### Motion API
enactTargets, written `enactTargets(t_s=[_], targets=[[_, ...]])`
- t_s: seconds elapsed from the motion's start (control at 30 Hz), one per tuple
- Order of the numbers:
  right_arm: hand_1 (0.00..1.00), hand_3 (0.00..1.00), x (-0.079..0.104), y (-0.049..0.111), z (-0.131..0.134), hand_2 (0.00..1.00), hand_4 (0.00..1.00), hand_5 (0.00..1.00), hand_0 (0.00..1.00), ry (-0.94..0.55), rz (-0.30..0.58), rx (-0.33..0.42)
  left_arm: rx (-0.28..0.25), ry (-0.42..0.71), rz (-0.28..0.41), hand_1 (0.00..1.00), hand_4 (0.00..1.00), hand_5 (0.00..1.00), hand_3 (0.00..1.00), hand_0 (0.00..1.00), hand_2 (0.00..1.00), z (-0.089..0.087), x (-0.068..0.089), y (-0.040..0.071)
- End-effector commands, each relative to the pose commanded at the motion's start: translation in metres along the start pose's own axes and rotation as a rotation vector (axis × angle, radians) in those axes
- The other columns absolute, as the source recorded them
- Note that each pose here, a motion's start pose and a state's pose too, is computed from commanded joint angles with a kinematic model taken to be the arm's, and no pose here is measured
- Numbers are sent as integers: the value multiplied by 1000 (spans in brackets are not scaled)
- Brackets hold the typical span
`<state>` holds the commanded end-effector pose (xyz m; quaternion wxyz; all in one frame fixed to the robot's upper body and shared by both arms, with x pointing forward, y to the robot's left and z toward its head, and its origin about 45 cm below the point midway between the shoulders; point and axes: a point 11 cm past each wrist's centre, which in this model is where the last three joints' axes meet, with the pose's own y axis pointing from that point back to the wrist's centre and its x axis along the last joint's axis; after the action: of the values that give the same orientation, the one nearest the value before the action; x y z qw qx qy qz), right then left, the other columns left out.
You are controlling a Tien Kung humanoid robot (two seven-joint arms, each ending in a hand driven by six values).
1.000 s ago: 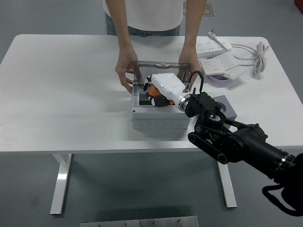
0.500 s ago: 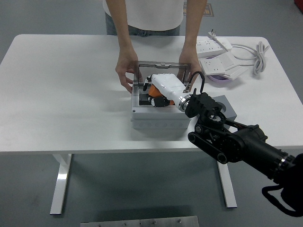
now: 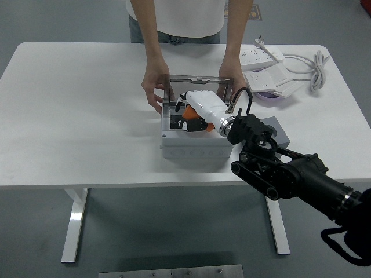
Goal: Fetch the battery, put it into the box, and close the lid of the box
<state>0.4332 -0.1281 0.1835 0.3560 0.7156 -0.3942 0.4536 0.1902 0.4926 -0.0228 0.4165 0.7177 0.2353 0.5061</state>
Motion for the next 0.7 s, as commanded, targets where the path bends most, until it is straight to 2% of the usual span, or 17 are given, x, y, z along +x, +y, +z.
enactTargets(t_s=[0.17, 0.2, 0.37, 0.4, 0.7], targets=[[366, 509, 0, 0, 0, 423, 761, 310, 365, -8, 3, 5, -1, -3, -1, 698, 500, 2, 541, 632, 573, 1, 0, 0], [413, 508, 0, 0, 0, 472, 784, 344, 472, -10, 4, 7, -2, -3, -1, 698, 500, 2, 541, 632, 573, 1, 0, 0], [413, 508, 0, 0, -1, 472, 784, 344, 472, -15, 7, 14, -3, -6, -2, 698, 500, 2, 541, 632, 573, 2, 0, 1], [425, 516, 0, 0, -1, 482, 797, 364, 530, -16, 8, 15, -3, -7, -3, 698, 500, 2, 541, 632, 573, 2, 0, 1], [431, 518, 1, 0, 0, 485, 787, 346, 533, -22, 13, 19, -6, -10, -4, 698, 500, 2, 541, 632, 573, 4, -1, 1]])
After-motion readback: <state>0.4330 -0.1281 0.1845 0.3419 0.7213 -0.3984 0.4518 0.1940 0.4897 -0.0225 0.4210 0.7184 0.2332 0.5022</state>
